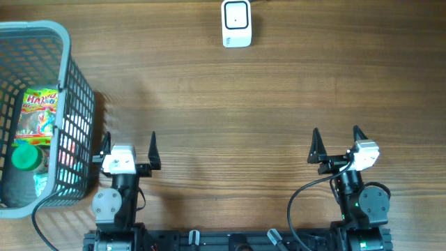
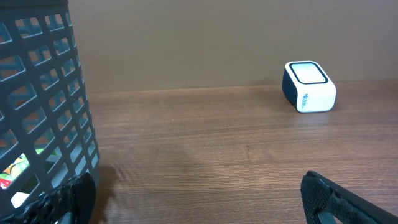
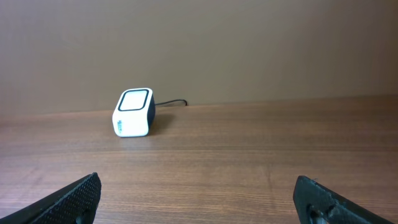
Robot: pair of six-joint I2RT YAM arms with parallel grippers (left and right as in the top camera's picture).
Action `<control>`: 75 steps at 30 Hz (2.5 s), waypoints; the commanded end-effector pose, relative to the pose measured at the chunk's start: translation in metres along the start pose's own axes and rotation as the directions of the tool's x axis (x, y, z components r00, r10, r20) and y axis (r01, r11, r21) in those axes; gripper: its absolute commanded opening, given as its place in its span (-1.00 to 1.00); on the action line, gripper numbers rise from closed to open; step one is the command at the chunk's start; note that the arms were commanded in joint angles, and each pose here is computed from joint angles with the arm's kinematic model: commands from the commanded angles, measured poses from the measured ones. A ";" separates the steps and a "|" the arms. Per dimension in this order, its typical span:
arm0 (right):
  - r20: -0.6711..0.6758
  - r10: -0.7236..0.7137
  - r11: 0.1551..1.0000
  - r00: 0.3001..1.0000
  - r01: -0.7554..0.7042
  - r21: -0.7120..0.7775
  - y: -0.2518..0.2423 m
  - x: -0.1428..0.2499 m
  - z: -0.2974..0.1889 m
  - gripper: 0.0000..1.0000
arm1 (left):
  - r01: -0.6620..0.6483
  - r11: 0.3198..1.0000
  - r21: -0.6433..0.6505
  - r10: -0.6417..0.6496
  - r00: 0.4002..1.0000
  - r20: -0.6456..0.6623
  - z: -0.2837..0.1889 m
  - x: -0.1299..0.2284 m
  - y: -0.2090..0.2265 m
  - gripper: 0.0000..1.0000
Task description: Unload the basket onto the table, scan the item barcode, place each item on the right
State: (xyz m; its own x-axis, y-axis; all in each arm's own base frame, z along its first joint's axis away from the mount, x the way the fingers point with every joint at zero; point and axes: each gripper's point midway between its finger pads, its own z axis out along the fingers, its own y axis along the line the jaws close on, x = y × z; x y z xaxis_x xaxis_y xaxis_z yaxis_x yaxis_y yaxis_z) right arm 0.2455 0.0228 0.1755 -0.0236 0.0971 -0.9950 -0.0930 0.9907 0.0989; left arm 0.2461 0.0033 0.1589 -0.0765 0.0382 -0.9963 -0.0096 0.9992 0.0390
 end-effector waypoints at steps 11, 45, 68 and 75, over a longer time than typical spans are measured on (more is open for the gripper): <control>0.001 -0.019 0.997 1.000 0.019 -0.072 0.016 0.002 -0.001 1.00 | 0.010 1.000 0.007 -0.010 1.000 0.001 0.000 0.002 -0.001 1.00; 0.001 -0.019 0.997 1.000 0.019 -0.072 0.016 0.002 -0.001 1.00 | -0.100 0.979 0.178 0.092 0.994 0.054 -0.003 -0.006 -0.031 1.00; 0.001 -0.019 0.997 1.000 0.019 -0.072 0.016 0.002 -0.001 0.99 | 0.346 0.884 0.315 -0.108 0.806 -0.582 -0.011 -0.177 -0.068 1.00; 0.001 -0.019 0.997 1.000 0.019 -0.072 0.016 0.002 -0.001 1.00 | 0.439 0.832 -0.340 -0.540 0.783 -0.309 0.002 -0.265 0.036 1.00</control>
State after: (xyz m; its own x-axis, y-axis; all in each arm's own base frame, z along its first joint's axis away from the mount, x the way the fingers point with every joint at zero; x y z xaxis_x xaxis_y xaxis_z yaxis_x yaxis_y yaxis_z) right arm 0.2439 0.0363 0.1755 -0.0278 0.0955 -0.9950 -0.1485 0.9840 0.0986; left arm 0.2625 -0.0155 0.3883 -0.5375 -0.3631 -0.7611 -0.1208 0.9264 -0.3567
